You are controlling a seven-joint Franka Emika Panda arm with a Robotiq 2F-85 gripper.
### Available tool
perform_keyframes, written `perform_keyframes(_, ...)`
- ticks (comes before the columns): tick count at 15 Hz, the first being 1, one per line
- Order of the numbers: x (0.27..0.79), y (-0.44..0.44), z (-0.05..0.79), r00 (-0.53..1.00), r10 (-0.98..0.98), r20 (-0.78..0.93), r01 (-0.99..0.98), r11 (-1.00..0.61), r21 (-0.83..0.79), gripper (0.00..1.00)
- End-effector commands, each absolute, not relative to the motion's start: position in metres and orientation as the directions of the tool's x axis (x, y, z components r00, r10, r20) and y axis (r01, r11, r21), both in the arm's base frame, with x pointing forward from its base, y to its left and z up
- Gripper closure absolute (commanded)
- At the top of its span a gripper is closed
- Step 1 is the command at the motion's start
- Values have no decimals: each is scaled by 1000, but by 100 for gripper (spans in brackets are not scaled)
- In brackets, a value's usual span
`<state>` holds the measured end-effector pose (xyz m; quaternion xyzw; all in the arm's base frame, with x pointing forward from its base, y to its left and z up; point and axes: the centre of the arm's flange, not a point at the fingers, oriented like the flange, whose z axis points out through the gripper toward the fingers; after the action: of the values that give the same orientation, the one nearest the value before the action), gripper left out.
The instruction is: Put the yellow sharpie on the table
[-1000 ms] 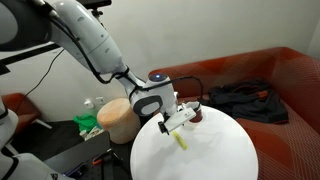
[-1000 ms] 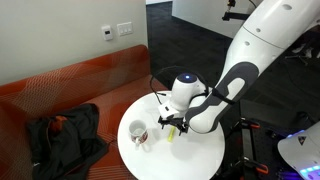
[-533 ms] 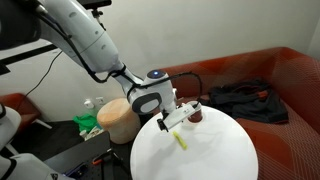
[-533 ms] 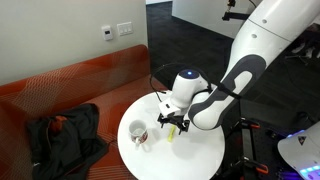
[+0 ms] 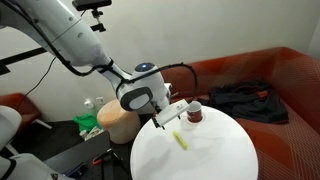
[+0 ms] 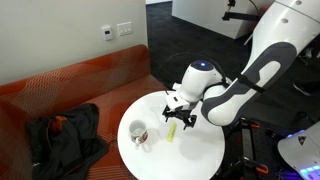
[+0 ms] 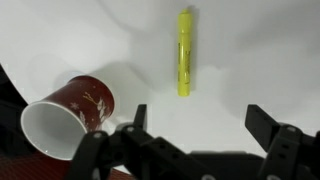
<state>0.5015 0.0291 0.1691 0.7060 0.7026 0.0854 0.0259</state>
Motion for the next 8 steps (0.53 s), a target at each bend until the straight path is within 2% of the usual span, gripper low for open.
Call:
perform_keyframes(1, 498, 29, 174, 0, 997, 80, 986, -13, 165, 0)
perform_keyframes(8, 489, 29, 182, -4, 997, 72, 985, -8, 173, 0)
